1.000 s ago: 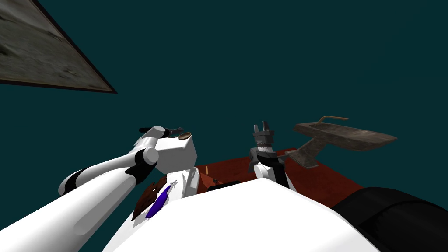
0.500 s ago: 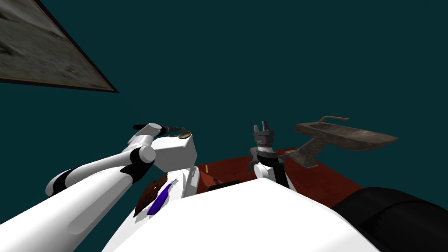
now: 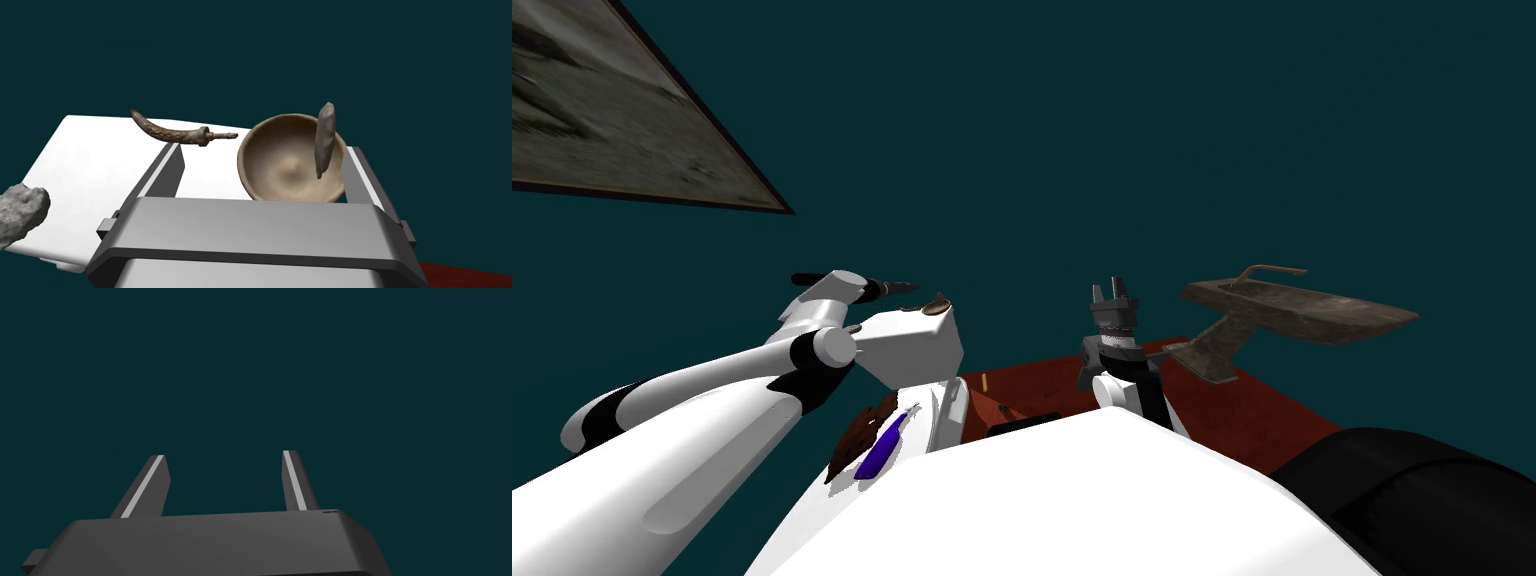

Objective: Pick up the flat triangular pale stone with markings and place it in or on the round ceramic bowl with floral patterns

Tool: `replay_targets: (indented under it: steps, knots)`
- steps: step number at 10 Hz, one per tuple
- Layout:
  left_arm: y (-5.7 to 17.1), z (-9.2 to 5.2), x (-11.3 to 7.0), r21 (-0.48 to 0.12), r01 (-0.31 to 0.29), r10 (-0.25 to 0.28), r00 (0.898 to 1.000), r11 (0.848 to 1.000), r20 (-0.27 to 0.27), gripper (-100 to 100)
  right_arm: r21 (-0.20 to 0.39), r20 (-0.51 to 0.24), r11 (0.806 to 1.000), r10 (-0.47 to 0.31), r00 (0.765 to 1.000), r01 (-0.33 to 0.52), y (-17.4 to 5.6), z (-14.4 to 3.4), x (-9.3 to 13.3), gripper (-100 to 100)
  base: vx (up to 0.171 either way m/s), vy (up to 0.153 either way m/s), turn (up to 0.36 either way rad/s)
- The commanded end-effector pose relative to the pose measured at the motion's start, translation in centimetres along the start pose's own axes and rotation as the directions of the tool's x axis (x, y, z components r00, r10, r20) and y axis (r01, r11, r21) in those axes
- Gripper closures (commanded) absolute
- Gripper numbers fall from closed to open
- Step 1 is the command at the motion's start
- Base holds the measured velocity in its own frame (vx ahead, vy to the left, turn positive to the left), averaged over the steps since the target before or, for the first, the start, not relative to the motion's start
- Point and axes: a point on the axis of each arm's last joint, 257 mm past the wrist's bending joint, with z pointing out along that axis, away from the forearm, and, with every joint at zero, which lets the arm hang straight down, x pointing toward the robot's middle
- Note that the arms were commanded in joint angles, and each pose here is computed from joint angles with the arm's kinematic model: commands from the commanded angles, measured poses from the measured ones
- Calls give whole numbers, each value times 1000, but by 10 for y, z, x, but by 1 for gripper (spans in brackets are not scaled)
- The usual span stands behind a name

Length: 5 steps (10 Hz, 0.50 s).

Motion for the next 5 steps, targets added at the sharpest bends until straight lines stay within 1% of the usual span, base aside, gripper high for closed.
replay_targets:
  steps: [1,5]
  knots:
    - [0,0,0,0,0,0,1000,1000,0,0,0,0,1000,0,1000,0,0,0,0,0,0,0,0]
    - [0,0,0,0,0,0,1000,1000,0,0,0,0,1000,0,1000,0,0,0,0,0,0,0,0]
